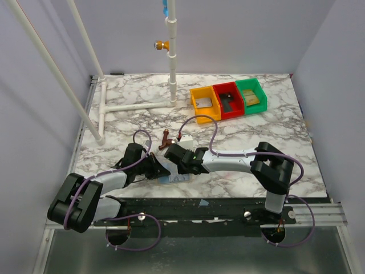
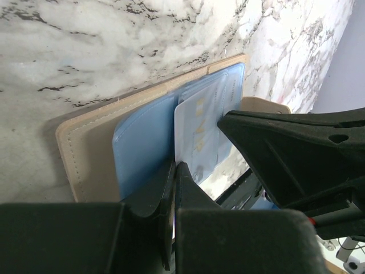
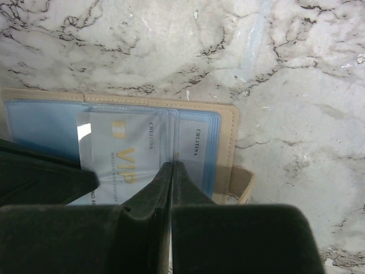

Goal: Take the credit cards out of the card holder
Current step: Remove the credit card from the card holder.

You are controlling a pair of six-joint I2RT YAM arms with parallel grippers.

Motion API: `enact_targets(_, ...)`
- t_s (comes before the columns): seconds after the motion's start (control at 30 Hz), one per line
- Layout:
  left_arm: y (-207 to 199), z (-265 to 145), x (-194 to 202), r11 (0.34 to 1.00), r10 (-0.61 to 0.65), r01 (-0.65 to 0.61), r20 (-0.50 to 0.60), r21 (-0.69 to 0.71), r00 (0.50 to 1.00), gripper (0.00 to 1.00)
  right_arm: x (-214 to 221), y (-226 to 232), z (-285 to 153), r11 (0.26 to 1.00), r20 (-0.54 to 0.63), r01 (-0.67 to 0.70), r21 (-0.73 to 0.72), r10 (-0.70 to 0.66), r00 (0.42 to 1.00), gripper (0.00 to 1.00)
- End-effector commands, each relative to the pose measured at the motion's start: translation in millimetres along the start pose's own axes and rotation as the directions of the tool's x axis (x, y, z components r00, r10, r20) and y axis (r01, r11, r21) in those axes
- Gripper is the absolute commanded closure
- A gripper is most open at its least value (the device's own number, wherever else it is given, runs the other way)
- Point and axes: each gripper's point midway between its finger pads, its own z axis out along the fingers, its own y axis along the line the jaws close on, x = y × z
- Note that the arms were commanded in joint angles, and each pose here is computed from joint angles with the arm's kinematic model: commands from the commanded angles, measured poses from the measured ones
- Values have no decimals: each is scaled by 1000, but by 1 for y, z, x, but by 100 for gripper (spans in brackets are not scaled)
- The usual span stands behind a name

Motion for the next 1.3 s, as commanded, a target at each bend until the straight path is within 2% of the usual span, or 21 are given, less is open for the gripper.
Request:
enact_targets(0.0,43,-4,4,982,-54,57,21,-182,998,100,53,-92,15,942,-173,184,280,-139,975,98)
enact_targets(0.57,37,2,-11,975,-12,9,-11,-224,1000,100,49,-100,14,951,-164,170,256,-131,978,98)
enact_targets(0.7,34,2,-11,976,7,-8,-7,-218,1000,100,45,-90,11,966,-150,151,210,-120,981,98)
enact_targets(0.73,35,2,-9,975,9,-11,-13,-221,1000,100,41,-85,9,972,-141,141,187,-115,983,97)
enact_targets(0.93,33,8,2,976,17,-25,-41,-215,999,100,16,-56,-13,996,-77,77,56,-72,994,75)
enact_targets(1.27,12,30,25,986,-20,9,-68,-168,997,100,-9,-41,-40,999,6,36,-32,-36,999,71)
